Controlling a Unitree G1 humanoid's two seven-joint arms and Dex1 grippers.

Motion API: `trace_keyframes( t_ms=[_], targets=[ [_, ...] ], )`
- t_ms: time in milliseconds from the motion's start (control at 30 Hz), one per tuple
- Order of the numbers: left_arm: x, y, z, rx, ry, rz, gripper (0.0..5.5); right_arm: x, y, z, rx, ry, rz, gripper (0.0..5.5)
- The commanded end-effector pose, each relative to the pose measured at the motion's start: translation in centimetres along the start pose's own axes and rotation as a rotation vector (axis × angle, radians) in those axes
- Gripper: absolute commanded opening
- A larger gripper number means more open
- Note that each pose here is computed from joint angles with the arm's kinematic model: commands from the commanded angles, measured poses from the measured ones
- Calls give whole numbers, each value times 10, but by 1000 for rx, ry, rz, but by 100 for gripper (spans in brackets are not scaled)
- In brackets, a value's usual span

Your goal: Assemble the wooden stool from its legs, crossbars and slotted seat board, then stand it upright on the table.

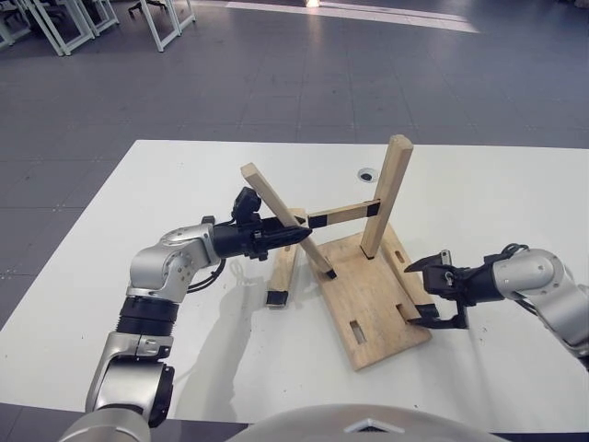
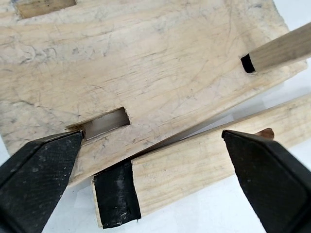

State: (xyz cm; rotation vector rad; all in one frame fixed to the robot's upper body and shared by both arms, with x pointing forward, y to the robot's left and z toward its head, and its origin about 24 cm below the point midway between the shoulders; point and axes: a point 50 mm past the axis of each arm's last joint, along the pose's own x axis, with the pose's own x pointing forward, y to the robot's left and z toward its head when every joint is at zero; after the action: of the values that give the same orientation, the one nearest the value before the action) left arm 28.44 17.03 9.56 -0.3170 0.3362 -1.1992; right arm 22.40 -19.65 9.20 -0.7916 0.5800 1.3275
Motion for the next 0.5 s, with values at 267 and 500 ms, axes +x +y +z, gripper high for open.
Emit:
trace_keyframes(
  t_ms=[267,500],
  targets=[
    [-8,24,10,62,122,36,207,-4,-6,8,-27,-19,-20,526],
    [-5,29,10,97,173,20,207,-1,-5,12,-27,-41,-20,526]
  ],
)
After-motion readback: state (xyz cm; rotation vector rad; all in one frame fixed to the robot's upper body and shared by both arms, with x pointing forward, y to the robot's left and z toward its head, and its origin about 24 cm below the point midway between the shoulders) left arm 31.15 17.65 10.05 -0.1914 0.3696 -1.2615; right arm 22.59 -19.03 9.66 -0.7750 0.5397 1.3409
